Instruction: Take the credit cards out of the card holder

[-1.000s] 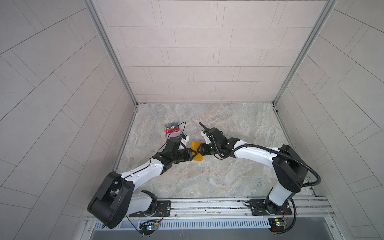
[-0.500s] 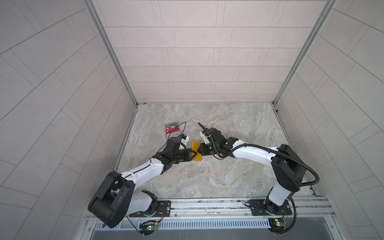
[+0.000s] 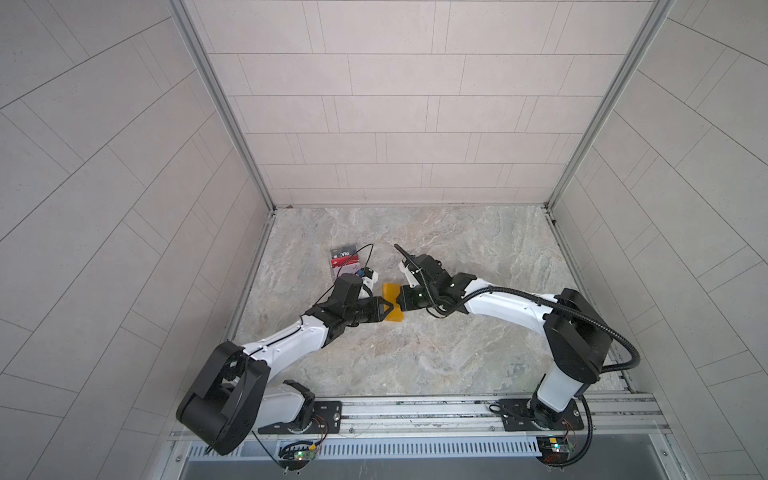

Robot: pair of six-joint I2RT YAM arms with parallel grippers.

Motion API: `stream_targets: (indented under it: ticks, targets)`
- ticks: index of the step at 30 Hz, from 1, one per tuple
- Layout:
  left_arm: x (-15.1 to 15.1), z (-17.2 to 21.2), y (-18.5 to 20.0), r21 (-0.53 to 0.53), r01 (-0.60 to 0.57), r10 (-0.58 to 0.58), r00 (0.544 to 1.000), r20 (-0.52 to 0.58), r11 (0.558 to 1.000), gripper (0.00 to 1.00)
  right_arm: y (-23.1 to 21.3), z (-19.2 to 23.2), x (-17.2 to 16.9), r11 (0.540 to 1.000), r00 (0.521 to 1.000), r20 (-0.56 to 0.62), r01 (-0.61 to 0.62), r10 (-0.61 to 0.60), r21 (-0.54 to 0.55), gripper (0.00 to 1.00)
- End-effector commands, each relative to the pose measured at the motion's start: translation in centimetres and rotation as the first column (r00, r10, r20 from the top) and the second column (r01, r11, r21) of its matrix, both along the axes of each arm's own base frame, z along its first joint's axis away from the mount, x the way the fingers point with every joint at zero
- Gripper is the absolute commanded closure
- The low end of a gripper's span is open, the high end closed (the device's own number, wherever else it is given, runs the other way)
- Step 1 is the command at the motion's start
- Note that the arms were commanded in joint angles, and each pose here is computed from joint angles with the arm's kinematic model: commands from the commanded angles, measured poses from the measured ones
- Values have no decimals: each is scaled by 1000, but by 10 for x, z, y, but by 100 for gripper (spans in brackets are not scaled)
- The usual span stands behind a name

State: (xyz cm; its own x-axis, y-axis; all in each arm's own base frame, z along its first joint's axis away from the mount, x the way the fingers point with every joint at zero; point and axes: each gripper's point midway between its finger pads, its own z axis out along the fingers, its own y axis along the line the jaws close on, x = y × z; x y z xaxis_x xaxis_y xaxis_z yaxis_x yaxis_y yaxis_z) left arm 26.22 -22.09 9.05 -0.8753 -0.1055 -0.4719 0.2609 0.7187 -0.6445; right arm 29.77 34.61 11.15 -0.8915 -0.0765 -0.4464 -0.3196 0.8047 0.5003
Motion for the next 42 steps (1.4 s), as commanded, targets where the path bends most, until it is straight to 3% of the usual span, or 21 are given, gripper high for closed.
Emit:
stream_targets:
  ticks: [1, 19, 30, 36, 42]
  targets:
    - [8, 21, -3, -13, 8, -7, 998, 70, 1000, 100, -7, -1, 3, 999, 1000, 16, 23, -23, -36, 100]
    - [8, 29, 10, 3, -34, 33, 997, 76, 999, 100, -32, 12, 2, 999, 999, 32, 4, -3, -41, 100]
    - [0, 95, -7, -243, 106, -66, 983, 169, 964, 100, -61, 19, 6, 998, 996, 75, 58, -55, -33, 94]
    - [-7, 126, -9, -318, 160, -90, 971, 223, 935, 100, -64, 48, 1, 994, 987, 155, 29, -46, 109, 88]
    - [-14, 155, -14, -407, 216, -109, 957, 270, 888, 100, -65, 79, -8, 947, 965, 248, 2, -86, 321, 75]
